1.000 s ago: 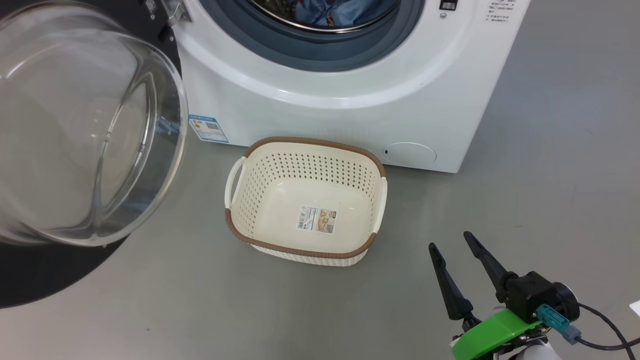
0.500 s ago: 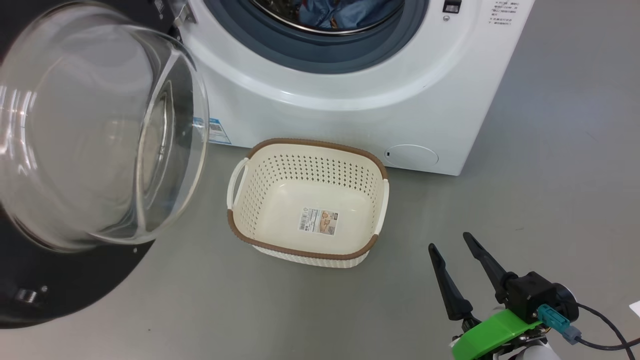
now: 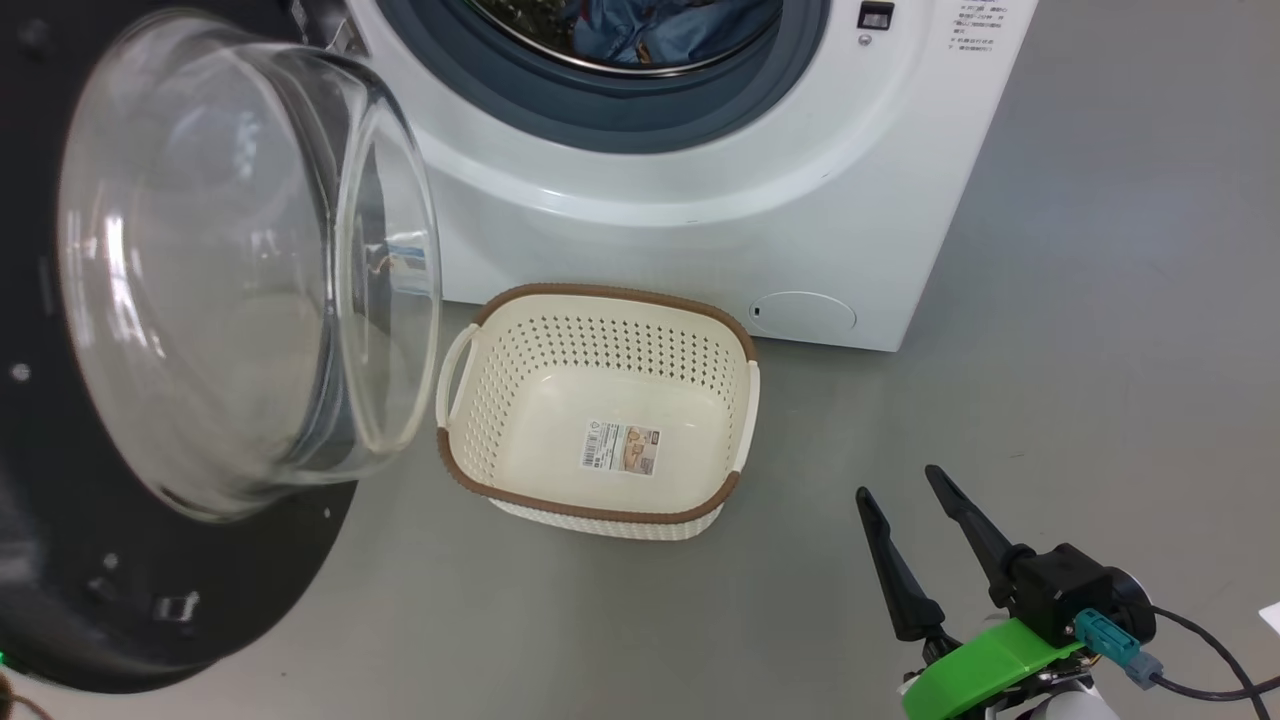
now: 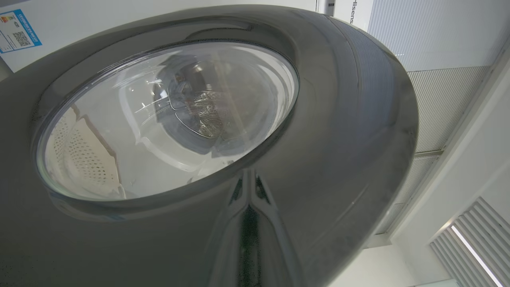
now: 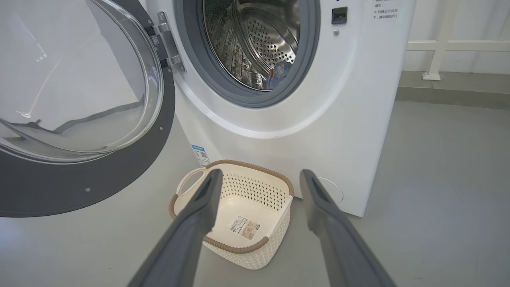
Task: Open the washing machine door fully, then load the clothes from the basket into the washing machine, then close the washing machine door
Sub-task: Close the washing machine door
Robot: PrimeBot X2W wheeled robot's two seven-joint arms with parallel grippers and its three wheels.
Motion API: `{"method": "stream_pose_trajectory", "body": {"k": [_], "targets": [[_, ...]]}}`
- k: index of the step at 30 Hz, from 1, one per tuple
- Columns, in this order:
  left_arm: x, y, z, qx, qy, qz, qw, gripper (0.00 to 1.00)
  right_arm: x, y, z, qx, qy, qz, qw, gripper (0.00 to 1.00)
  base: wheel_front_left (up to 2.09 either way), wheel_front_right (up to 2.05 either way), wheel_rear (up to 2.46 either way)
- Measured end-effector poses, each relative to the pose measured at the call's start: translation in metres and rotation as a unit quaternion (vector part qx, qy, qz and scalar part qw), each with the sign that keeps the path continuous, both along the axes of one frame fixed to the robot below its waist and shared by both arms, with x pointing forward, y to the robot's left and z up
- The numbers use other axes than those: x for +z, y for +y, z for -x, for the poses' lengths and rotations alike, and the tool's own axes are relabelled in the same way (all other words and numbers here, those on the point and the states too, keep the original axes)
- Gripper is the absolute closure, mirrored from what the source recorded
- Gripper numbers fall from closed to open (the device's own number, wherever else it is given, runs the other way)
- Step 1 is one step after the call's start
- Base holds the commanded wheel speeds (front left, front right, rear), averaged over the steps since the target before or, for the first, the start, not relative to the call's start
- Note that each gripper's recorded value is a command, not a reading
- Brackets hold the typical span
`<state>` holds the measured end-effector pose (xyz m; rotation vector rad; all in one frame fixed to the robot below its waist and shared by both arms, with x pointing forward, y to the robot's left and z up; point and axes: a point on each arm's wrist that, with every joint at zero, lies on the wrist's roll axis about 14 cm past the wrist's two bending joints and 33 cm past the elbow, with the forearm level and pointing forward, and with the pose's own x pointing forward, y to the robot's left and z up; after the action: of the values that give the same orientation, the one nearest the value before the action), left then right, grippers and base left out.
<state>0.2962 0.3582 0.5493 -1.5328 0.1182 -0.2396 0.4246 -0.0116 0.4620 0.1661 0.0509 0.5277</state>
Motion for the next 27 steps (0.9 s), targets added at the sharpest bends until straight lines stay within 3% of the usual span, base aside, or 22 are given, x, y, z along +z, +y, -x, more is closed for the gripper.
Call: {"method": "stream_pose_trajectory", "body": {"k": [17, 27], "targets": [[0.006, -0.099, -0.023, -0.128, -0.053, 0.030, 0.990, 1.00, 0.010, -0.026, 0.008, -0.036, -0.002, -0.013, 0.999, 0.00, 0.00, 0.00, 0.00], [0.016, -0.149, -0.049, -0.203, -0.072, 0.046, 0.975, 1.00, 0.016, -0.059, 0.012, -0.082, -0.010, -0.013, 0.997, 0.00, 0.00, 0.00, 0.00]]}}
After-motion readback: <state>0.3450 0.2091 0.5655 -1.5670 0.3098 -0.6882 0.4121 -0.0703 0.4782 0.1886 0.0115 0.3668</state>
